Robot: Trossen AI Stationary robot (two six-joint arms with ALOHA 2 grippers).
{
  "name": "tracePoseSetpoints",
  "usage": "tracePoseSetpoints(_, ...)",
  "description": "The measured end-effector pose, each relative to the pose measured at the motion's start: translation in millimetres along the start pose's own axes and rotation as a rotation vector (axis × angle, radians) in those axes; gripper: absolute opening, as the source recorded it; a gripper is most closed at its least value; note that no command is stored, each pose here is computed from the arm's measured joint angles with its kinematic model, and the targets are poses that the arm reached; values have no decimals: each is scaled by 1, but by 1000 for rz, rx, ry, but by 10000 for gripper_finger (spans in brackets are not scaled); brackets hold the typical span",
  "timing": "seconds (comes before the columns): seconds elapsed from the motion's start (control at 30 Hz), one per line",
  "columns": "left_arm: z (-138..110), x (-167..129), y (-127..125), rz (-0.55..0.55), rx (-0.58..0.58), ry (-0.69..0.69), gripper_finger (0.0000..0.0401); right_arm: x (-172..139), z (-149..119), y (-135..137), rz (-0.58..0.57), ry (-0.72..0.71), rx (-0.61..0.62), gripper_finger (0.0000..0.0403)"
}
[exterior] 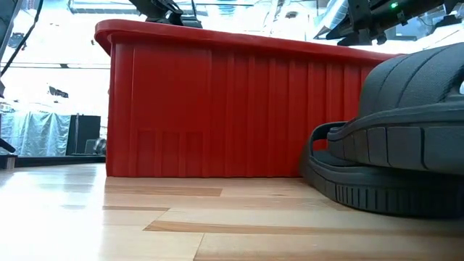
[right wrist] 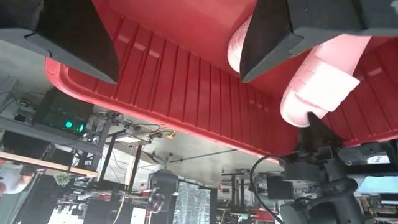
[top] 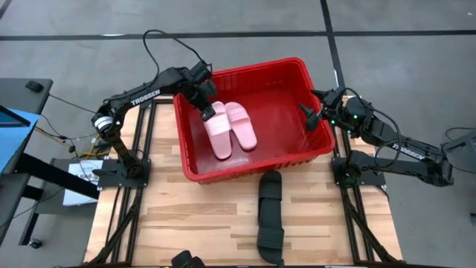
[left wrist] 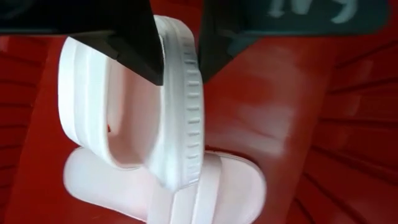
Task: Pick and place slides into bin
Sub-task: Put the pink slipper in the red bin, then put the bottom black slipper in the red bin
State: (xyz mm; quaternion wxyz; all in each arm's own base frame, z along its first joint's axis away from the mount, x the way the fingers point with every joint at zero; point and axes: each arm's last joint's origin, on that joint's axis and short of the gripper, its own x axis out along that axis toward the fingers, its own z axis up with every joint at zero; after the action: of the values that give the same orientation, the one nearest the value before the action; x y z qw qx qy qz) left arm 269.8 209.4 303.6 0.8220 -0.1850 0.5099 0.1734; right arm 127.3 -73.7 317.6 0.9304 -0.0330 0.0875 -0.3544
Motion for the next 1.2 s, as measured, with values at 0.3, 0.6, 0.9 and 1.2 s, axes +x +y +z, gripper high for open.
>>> tracePoseSetpoints(0.3,-2,0,3,94,20,28,159,0,0,0,0,0,1,324)
tracePoseSetpoints(0.6,-3,-1,6,198,46,54,191,0,0,0,0,0,3,324)
tracePoseSetpoints(0.9,0,-6,5,200,48,35,188,0,0,0,0,0,6,324)
tracePoseSetpoints(1.2,30,-112,-17,211,102,-365,187,0,5,0,-4,-50,13,324)
